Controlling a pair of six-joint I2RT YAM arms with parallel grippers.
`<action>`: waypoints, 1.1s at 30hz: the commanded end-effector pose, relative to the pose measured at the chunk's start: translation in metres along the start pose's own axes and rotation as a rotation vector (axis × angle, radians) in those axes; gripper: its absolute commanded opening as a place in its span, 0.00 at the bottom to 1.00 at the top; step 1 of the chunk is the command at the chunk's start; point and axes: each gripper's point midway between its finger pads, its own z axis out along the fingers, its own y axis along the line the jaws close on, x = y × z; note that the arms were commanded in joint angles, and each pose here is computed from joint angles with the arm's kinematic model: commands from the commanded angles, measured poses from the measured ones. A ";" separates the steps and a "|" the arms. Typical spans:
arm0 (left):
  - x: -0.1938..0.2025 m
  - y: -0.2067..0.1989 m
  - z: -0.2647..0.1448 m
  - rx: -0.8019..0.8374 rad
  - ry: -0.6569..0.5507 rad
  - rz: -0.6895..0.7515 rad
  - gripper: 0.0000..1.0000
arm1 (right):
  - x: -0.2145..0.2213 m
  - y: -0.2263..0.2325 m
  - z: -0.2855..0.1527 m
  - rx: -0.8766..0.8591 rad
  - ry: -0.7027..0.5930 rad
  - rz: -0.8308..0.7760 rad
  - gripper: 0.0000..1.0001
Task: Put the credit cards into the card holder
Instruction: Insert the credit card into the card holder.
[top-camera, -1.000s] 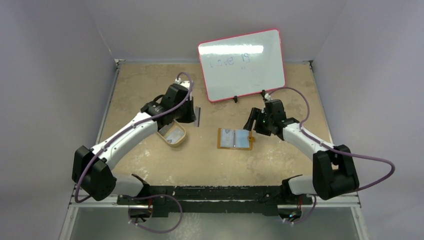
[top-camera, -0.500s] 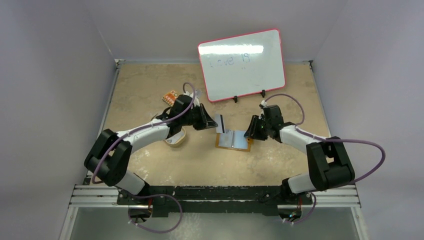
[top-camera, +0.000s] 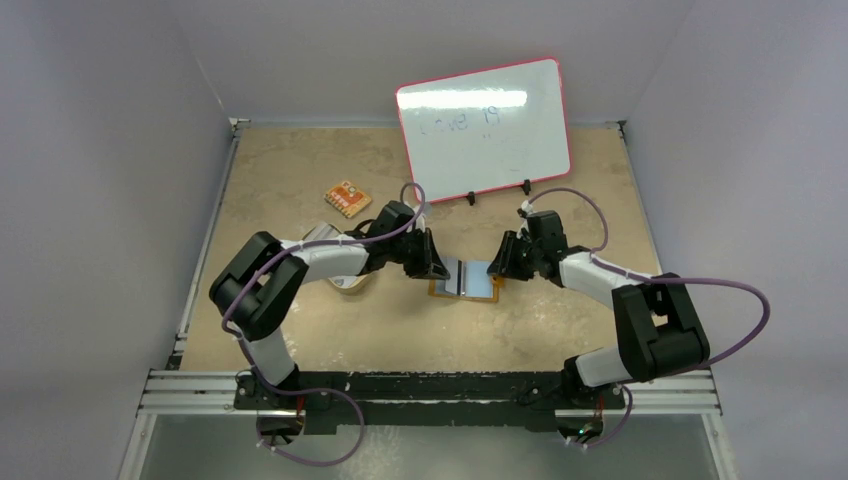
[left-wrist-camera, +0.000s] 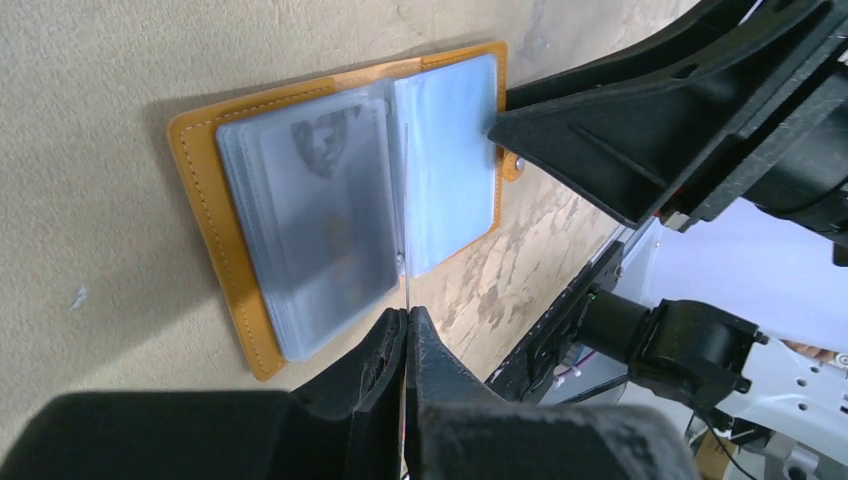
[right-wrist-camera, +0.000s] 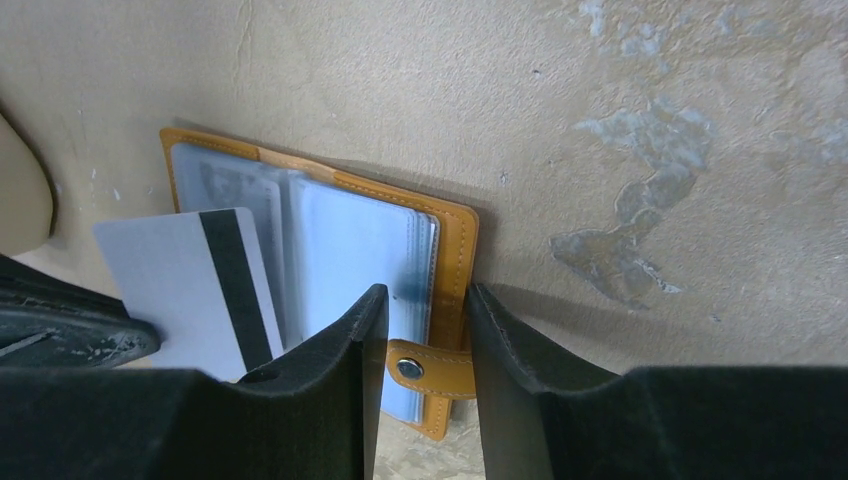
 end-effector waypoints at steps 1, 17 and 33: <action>-0.002 -0.011 0.006 0.045 0.039 0.068 0.00 | 0.001 0.003 0.001 -0.032 0.001 -0.024 0.38; 0.006 0.001 0.019 0.032 0.092 0.093 0.00 | 0.007 0.003 0.002 -0.043 0.017 -0.025 0.38; -0.007 -0.014 0.002 0.000 0.068 0.157 0.00 | 0.006 0.004 0.002 -0.046 0.018 -0.026 0.39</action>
